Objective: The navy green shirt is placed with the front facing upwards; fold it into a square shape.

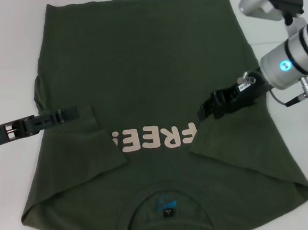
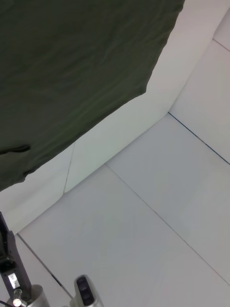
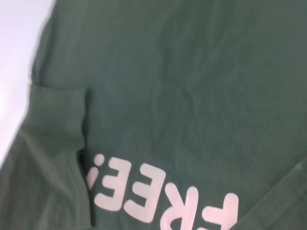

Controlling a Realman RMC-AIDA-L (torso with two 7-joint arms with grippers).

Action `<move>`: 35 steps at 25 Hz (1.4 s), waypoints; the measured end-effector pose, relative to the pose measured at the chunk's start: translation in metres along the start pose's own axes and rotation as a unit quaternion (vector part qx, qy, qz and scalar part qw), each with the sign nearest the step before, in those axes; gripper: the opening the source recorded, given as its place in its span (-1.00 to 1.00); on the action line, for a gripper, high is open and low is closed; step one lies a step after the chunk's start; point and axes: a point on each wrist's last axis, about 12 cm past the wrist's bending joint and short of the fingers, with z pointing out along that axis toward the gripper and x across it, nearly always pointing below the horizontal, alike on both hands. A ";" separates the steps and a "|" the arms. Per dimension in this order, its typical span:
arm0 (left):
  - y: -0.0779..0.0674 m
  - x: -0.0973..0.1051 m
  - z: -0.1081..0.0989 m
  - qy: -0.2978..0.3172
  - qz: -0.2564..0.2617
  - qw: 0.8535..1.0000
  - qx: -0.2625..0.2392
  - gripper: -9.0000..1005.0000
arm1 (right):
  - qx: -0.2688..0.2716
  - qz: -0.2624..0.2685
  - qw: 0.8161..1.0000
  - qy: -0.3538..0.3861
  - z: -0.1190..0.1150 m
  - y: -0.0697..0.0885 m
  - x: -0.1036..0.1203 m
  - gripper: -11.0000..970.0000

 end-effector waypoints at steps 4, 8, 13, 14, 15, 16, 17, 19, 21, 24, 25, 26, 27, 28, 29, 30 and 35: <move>0.000 0.001 -0.003 0.001 -0.009 1.000 0.000 0.77 | -0.041 0.027 0.999 -0.018 -0.019 -0.016 0.005 -0.17; 0.001 0.001 -0.013 0.015 -0.035 0.999 -0.003 0.77 | -0.076 0.070 0.995 -0.013 -0.043 -0.043 0.023 0.22; 0.001 0.001 -0.028 0.053 -0.067 0.996 -0.008 0.77 | -0.137 0.126 0.982 -0.028 -0.072 -0.079 0.061 0.47; 0.002 0.001 -0.030 0.065 -0.072 0.995 -0.011 0.77 | -0.152 0.134 0.978 -0.041 -0.076 -0.085 0.069 0.50; 0.002 0.001 -0.031 0.083 -0.077 0.993 -0.015 0.77 | -0.164 0.139 0.975 -0.057 -0.080 -0.090 0.076 0.54; 0.002 0.001 -0.033 0.099 -0.082 0.992 -0.019 0.77 | -0.176 0.143 0.971 -0.074 -0.084 -0.095 0.083 0.58; 0.002 0.002 -0.034 0.120 -0.092 0.988 -0.025 0.77 | -0.184 0.147 0.968 -0.091 -0.087 -0.101 0.090 0.61; 0.001 0.002 -0.037 0.150 -0.116 0.981 -0.039 0.77 | -0.189 0.156 0.963 -0.116 -0.090 -0.110 0.101 0.67; 0.001 0.002 -0.040 0.172 -0.140 0.974 -0.055 0.77 | -0.180 0.161 0.961 -0.133 -0.093 -0.118 0.107 0.70; 0.001 0.001 -0.046 0.185 -0.156 0.967 -0.075 0.77 | -0.166 0.156 0.962 -0.152 -0.095 -0.125 0.110 0.73; 0.002 0.000 -0.048 0.185 -0.159 0.966 -0.082 0.77 | -0.161 0.153 0.962 -0.158 -0.096 -0.126 0.110 0.73; 0.002 0.000 -0.049 0.185 -0.161 0.966 -0.087 0.77 | -0.152 0.150 0.964 -0.162 -0.095 -0.128 0.108 0.73; 0.003 0.001 -0.050 0.187 -0.163 0.964 -0.093 0.77 | -0.152 0.150 0.964 -0.162 -0.095 -0.128 0.108 0.73; 0.004 0.002 -0.050 0.190 -0.164 0.963 -0.099 0.77 | -0.149 0.147 0.964 -0.162 -0.094 -0.128 0.107 0.73; 0.005 0.003 -0.049 0.194 -0.165 0.961 -0.105 0.77 | -0.147 0.146 0.965 -0.162 -0.094 -0.128 0.105 0.73; 0.006 0.004 -0.049 0.198 -0.166 0.960 -0.111 0.77 | -0.145 0.144 0.965 -0.163 -0.094 -0.128 0.104 0.74; 0.013 0.006 -0.047 0.215 -0.167 0.951 -0.148 0.77 | -0.144 0.141 0.965 -0.165 -0.095 -0.127 0.101 0.74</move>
